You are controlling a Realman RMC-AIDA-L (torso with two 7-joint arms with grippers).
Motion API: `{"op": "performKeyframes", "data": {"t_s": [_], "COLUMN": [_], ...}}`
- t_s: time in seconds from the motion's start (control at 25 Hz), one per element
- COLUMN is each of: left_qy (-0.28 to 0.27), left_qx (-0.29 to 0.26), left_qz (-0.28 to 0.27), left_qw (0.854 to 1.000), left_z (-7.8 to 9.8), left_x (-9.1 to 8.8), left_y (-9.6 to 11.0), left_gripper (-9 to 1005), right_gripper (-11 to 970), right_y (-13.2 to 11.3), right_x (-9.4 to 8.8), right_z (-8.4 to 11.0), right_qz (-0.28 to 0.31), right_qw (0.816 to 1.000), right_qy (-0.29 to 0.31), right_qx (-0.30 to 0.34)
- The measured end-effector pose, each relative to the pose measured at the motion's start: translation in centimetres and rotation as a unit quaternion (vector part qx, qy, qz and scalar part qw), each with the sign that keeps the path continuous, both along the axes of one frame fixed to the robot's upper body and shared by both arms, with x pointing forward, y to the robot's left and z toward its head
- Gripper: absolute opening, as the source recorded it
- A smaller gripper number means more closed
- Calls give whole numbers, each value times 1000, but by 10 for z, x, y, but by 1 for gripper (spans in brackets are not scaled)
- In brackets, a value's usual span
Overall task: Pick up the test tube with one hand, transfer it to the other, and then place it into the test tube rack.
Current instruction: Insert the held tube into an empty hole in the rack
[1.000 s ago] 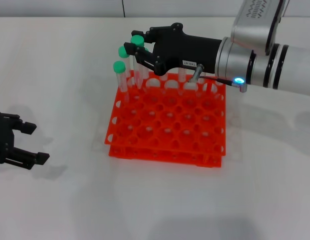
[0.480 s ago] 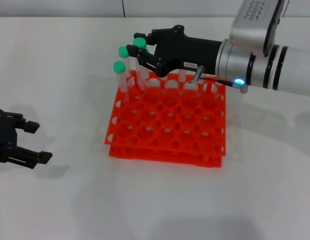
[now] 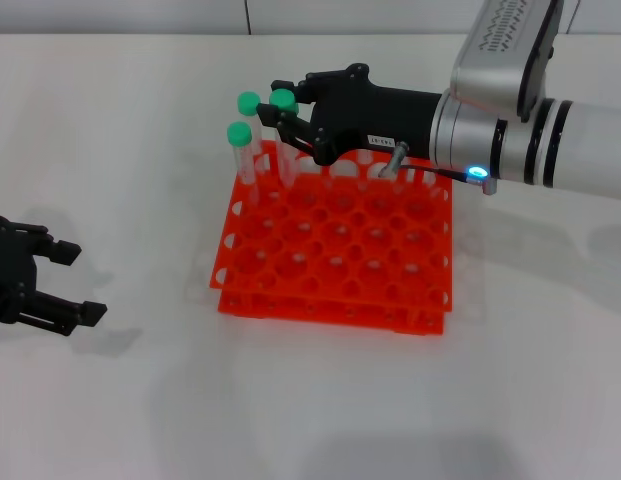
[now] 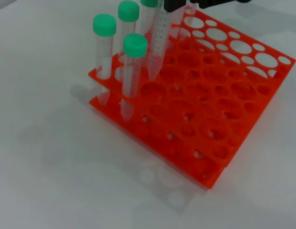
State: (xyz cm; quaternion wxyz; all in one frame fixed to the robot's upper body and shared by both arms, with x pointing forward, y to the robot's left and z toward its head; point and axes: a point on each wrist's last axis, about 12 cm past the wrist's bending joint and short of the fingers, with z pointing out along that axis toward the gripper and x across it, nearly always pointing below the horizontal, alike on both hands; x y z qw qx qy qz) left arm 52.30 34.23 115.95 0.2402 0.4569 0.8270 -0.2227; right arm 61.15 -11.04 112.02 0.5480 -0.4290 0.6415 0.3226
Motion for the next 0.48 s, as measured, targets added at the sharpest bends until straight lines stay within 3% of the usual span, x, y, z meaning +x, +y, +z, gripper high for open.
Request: {"op": "performKeyframes", "data": {"t_s": [0.48], "left_qy": [0], "left_qx": [0], "left_qz": [-1], "left_qw": [1000], "left_z": [-1], "left_x": [0], "left_y": [-1], "left_gripper": [883], "right_gripper": [253], "right_y": [-1], "right_x": [1], "right_z": [-2], "right_qz": [-9], "right_qw": [1000], "right_qy": [15], "right_qx": [1]}}
